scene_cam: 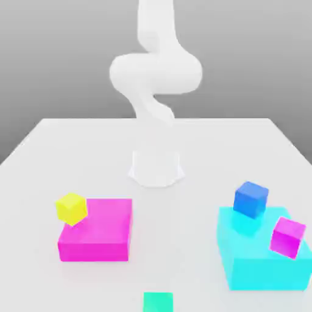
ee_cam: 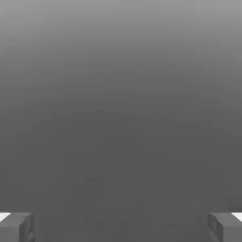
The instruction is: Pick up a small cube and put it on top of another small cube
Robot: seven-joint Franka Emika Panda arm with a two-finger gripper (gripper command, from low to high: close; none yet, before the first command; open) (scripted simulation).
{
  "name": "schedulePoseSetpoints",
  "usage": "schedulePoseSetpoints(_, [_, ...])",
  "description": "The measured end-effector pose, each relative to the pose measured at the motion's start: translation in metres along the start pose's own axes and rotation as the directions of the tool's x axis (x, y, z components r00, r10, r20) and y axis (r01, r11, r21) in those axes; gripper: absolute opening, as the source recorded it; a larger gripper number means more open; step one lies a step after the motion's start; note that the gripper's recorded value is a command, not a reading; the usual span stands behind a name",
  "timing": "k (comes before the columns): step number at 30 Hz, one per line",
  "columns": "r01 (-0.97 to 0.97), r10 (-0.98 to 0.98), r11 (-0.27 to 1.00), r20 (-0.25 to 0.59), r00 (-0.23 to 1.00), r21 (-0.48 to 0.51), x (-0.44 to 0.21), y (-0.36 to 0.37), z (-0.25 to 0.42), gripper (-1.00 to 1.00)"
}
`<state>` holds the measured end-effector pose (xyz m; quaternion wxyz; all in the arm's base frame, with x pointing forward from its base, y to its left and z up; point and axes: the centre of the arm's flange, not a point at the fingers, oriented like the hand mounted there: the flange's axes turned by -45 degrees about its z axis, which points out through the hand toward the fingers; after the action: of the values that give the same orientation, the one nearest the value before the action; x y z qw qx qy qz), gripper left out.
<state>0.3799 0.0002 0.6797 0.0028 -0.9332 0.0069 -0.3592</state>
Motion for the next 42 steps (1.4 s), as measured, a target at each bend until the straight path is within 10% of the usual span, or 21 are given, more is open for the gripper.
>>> schedulePoseSetpoints(32, [0.003, 0.006, 1.0, 0.67, 0.743, -0.011, -0.254, 0.0, 0.489, 0.0])
schedulePoseSetpoints(33, [0.003, 0.006, 1.0, 0.67, 0.742, -0.011, -0.261, 0.001, 0.495, -1.0])
schedulePoseSetpoints(42, [0.003, 0.006, 1.0, 0.67, 0.742, -0.011, -0.246, 0.0, 0.48, -1.0])
